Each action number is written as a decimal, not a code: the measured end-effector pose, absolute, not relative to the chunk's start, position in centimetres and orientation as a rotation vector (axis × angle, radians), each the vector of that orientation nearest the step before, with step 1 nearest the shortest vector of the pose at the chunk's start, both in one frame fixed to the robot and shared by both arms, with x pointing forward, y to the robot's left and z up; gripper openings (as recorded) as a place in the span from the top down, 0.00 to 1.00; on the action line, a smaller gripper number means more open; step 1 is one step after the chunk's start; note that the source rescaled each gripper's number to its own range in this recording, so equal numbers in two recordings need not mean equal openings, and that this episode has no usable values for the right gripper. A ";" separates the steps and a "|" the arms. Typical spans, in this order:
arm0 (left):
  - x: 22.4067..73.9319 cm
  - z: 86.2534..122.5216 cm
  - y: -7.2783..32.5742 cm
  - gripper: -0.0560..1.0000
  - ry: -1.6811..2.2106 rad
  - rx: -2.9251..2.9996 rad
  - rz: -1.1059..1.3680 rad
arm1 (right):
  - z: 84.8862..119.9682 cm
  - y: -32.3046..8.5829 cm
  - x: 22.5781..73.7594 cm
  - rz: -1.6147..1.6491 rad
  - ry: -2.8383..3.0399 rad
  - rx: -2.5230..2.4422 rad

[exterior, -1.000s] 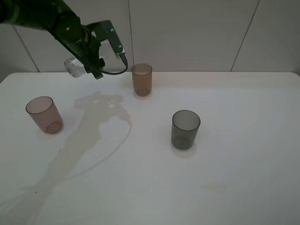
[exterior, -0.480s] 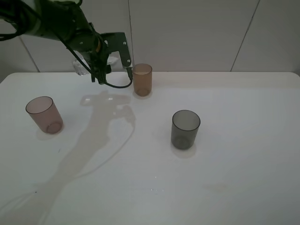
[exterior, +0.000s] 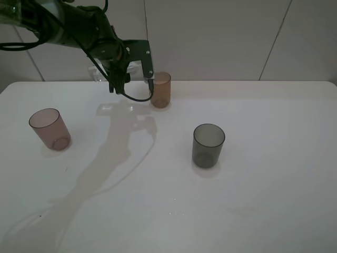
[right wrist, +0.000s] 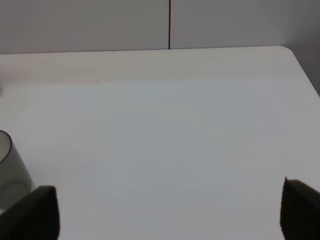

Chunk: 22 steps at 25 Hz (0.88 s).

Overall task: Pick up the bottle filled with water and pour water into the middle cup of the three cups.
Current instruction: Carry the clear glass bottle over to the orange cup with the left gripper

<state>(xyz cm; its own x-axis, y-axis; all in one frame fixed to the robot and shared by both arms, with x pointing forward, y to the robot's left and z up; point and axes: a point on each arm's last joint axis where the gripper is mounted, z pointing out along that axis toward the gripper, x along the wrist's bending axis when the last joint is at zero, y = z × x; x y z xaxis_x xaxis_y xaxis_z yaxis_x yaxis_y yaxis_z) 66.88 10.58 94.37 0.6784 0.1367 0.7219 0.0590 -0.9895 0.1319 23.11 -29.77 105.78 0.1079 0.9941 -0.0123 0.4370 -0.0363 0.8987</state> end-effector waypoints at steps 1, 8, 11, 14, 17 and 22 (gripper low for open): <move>67.0 94.2 10.5 0.95 0.149 2.792 1.216 | 105.8 -29.8 23.1 0.886 1.440 1.593; 67.7 93.5 10.2 0.95 0.095 2.807 1.244 | 105.8 -29.8 23.1 0.886 1.440 1.593; 67.8 93.6 10.2 0.95 0.061 2.811 1.267 | 105.8 -29.8 23.1 0.886 1.440 1.593; 67.9 93.7 10.2 0.95 0.012 2.816 1.294 | 105.8 -29.8 23.1 0.886 1.440 1.593; 68.0 93.8 10.0 0.95 -0.030 2.802 1.311 | 105.8 -29.8 23.1 0.886 1.440 1.593; 68.1 93.9 9.8 0.95 -0.096 2.775 1.331 | 105.8 -29.8 23.1 0.886 1.440 1.593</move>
